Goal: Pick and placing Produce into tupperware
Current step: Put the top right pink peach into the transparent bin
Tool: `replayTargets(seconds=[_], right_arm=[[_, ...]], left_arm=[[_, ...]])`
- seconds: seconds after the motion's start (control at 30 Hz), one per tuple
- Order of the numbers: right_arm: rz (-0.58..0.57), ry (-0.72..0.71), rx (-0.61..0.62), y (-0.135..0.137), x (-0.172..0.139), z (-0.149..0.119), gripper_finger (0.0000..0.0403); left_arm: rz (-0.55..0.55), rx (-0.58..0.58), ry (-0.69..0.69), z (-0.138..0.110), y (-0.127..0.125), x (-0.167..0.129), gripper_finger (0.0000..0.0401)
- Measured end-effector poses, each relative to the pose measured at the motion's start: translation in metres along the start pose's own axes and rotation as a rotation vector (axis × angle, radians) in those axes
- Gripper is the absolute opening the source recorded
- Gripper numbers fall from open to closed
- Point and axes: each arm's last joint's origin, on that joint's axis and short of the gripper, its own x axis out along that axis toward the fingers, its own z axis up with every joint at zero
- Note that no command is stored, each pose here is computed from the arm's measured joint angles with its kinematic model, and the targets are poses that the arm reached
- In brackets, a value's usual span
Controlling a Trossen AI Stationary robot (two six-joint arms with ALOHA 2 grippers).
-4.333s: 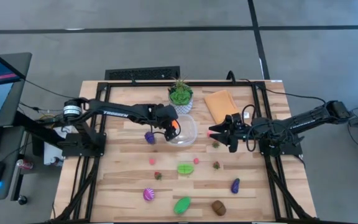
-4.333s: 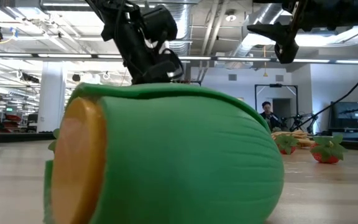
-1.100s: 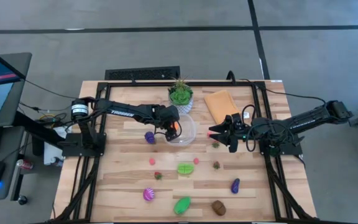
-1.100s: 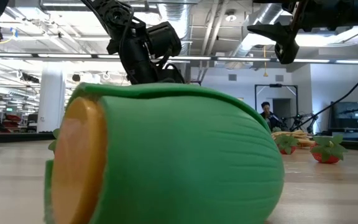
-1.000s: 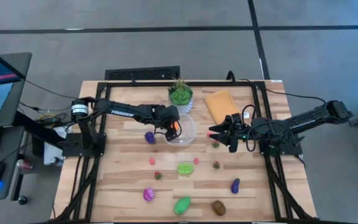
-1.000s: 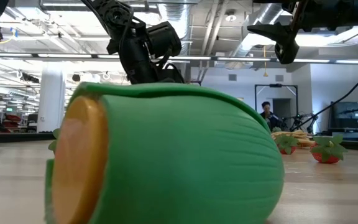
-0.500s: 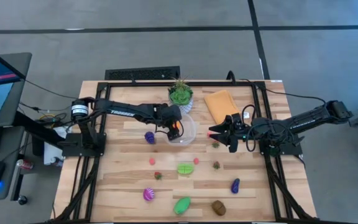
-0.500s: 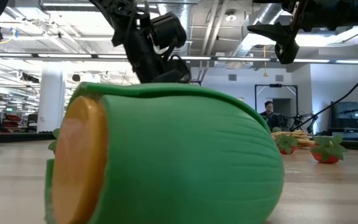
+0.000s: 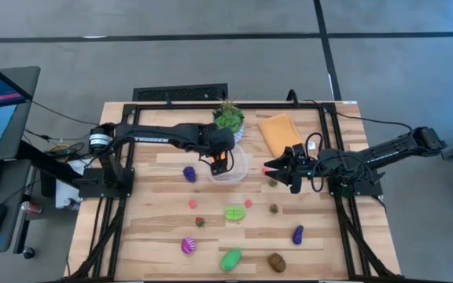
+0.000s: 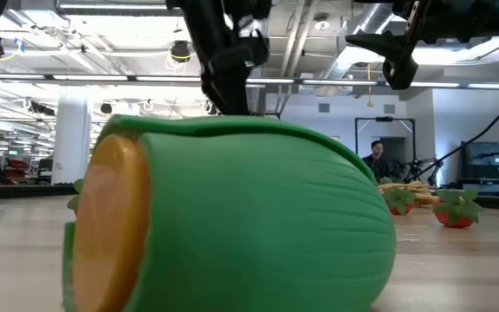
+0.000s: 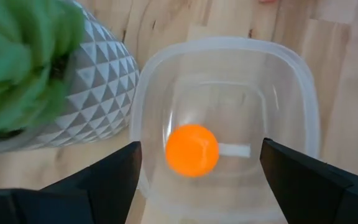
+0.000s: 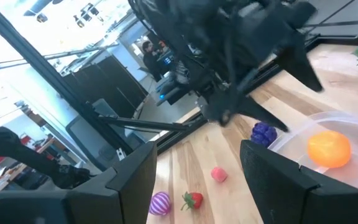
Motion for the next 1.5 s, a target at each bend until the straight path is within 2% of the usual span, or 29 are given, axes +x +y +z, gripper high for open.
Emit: replayTargets(seconds=[0.33,0.6,0.73,0.87,1.07,1.13,1.33,1.5], right_arm=[[-0.038,0.056,-0.017,-0.004,0.0,-0.005,0.0255],[-0.177,0.254,-0.06,-0.018,-0.005,-0.024,0.0255],[-0.282,0.343,-0.118,-0.026,-0.01,-0.032,0.0254],[-0.367,0.373,-0.203,-0.032,-0.013,-0.036,0.0244],[-0.391,0.403,-0.394,-0.035,-0.014,-0.036,0.0219],[-0.397,0.405,-0.421,-0.037,-0.014,-0.035,0.0211],[-0.443,0.403,-0.38,-0.048,-0.012,-0.03,0.0184],[-0.435,0.521,-0.242,-0.064,-0.005,-0.037,0.0177]], left_arm=[[0.099,-0.005,-0.169,-0.027,-0.012,-0.077,0.0307],[0.157,-0.119,-0.246,-0.075,-0.014,-0.111,0.0307],[0.147,-0.182,-0.267,-0.1,-0.016,-0.117,0.0307],[0.166,-0.252,-0.288,-0.12,-0.019,-0.117,0.0307],[0.178,-0.309,-0.291,-0.141,-0.026,-0.111,0.0307],[0.176,-0.318,-0.281,-0.145,-0.028,-0.107,0.0306],[0.172,-0.325,-0.259,-0.152,-0.034,-0.103,0.0306],[0.202,-0.323,-0.261,-0.153,-0.033,-0.102,0.0306]])
